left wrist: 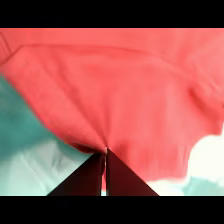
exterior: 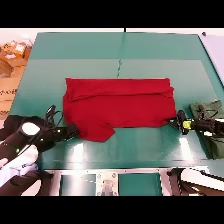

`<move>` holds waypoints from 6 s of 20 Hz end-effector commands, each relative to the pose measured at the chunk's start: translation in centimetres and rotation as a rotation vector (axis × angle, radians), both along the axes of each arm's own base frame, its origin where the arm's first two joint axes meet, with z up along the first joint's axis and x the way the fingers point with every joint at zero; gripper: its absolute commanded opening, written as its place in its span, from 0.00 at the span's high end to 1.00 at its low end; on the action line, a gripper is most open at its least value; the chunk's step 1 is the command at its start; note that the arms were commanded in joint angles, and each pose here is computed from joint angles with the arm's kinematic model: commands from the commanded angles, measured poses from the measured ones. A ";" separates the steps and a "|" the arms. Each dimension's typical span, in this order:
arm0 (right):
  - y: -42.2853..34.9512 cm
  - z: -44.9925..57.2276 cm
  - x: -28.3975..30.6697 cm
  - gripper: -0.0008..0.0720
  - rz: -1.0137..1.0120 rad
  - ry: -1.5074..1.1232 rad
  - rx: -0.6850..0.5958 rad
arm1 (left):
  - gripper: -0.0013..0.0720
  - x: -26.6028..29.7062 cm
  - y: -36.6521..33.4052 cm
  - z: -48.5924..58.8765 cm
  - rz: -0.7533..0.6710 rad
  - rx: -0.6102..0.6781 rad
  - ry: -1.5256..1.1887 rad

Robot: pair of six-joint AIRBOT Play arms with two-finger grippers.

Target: Fold the shirts.

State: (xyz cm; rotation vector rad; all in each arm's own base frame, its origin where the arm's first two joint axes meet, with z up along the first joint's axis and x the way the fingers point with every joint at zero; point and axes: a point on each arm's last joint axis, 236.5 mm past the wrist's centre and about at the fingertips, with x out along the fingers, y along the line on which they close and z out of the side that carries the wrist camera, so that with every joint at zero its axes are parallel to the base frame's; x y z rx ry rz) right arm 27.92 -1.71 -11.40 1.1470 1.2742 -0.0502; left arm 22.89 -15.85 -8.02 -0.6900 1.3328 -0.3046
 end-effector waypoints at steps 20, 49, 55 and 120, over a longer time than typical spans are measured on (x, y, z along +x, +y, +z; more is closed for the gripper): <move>-0.9 13.7 8.3 0.97 0.026 -0.255 -0.187 | 0.96 12.1 3.9 14.5 -0.211 0.338 -0.376; -3.8 0.8 16.1 0.10 0.503 -0.173 0.087 | 0.16 20.6 1.7 13.3 -0.273 0.298 -0.235; -3.0 1.1 18.4 0.88 0.530 -0.199 0.049 | 0.16 20.4 1.6 13.3 -0.276 0.293 -0.228; 27.4 14.9 20.4 0.97 0.659 -0.522 -0.081 | 0.96 24.7 13.4 19.1 -0.211 0.592 -0.149</move>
